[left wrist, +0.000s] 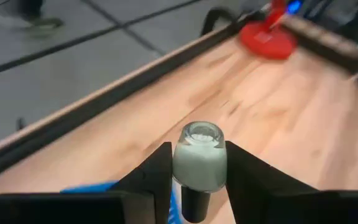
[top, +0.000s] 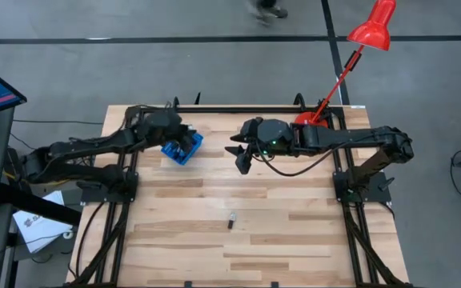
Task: Pick & Place Nail Polish
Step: Put the light green nail polish bottle into the blue bin
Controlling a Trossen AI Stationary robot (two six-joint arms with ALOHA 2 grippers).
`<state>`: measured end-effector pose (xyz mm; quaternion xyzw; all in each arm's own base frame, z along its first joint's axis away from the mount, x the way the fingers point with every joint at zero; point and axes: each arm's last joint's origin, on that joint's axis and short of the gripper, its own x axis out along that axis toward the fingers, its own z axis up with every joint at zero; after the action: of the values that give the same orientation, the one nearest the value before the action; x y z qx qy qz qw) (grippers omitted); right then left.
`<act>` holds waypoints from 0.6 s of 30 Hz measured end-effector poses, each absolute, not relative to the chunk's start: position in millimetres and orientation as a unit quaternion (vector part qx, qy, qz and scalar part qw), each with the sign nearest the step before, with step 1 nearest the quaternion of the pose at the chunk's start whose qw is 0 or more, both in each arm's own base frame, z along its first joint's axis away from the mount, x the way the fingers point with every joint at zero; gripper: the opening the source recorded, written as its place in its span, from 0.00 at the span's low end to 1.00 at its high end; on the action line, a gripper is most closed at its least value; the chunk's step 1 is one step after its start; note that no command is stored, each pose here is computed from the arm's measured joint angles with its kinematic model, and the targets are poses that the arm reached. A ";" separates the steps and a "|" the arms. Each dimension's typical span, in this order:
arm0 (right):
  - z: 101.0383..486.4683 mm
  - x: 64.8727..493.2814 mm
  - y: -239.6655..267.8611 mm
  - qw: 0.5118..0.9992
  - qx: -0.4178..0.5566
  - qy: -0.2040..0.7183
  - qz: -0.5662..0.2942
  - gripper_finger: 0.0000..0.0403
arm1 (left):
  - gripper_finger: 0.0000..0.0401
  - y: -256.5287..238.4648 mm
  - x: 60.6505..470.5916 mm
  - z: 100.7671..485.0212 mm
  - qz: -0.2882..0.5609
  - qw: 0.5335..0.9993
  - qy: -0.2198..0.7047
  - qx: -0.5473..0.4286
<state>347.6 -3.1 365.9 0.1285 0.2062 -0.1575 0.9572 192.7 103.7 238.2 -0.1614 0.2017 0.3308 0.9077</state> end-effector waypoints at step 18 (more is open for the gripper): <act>361.2 345.3 -0.9 0.951 0.131 0.231 -0.160 0.37 | 0.29 115.4 207.0 169.6 0.397 0.855 0.298 -0.151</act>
<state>345.3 -0.9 361.2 0.1310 0.2308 -0.1598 0.9508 207.0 115.4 169.6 -0.1507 0.2979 0.3966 0.8551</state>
